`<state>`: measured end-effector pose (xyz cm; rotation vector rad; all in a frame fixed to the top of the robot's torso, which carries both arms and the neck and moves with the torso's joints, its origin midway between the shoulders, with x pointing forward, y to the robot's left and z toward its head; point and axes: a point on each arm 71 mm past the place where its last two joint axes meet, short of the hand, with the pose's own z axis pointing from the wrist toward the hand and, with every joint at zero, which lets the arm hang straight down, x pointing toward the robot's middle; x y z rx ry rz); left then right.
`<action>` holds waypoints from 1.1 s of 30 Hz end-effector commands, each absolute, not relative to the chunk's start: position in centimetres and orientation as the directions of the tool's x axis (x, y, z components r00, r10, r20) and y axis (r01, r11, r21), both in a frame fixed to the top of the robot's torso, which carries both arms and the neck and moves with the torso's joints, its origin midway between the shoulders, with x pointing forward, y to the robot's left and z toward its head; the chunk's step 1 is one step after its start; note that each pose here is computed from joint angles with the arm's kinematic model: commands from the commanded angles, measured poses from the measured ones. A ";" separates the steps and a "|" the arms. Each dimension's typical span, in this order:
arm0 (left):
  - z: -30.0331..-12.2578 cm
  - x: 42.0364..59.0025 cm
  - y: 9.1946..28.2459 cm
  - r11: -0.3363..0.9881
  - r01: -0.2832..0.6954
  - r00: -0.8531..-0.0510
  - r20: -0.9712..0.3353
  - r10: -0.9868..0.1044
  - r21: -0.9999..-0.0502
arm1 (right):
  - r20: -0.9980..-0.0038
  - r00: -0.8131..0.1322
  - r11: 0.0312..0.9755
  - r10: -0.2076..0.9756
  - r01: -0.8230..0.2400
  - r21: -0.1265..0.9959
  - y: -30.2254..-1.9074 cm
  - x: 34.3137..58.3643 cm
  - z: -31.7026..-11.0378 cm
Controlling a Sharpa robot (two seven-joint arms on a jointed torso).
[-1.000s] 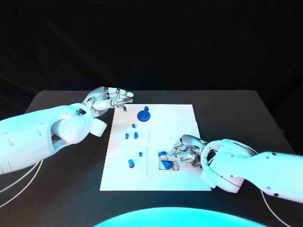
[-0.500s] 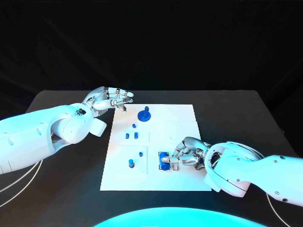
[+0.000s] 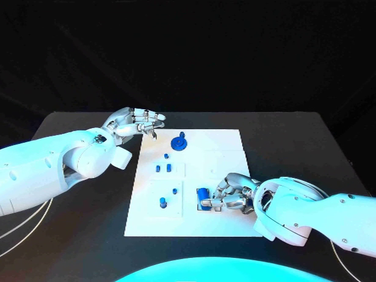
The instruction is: Assemble the parts on the task board
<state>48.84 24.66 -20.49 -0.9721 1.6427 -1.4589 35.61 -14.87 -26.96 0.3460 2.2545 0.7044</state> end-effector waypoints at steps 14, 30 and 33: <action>-20.4 48.8 24.6 0.069 -0.070 -0.458 -0.030 -0.888 -0.995 | -0.584 -0.695 0.820 0.419 0.014 0.572 -14.6 36.1 -27.3; -20.4 48.8 24.5 0.069 -0.071 -0.460 -0.029 -0.888 -0.995 | -0.596 -0.686 0.821 0.416 0.001 0.571 -14.1 36.4 -27.5; -20.4 48.8 24.6 0.070 -0.071 -0.459 -0.029 -0.888 -0.995 | -0.596 -0.686 0.820 0.417 0.001 0.572 -14.2 36.4 -27.5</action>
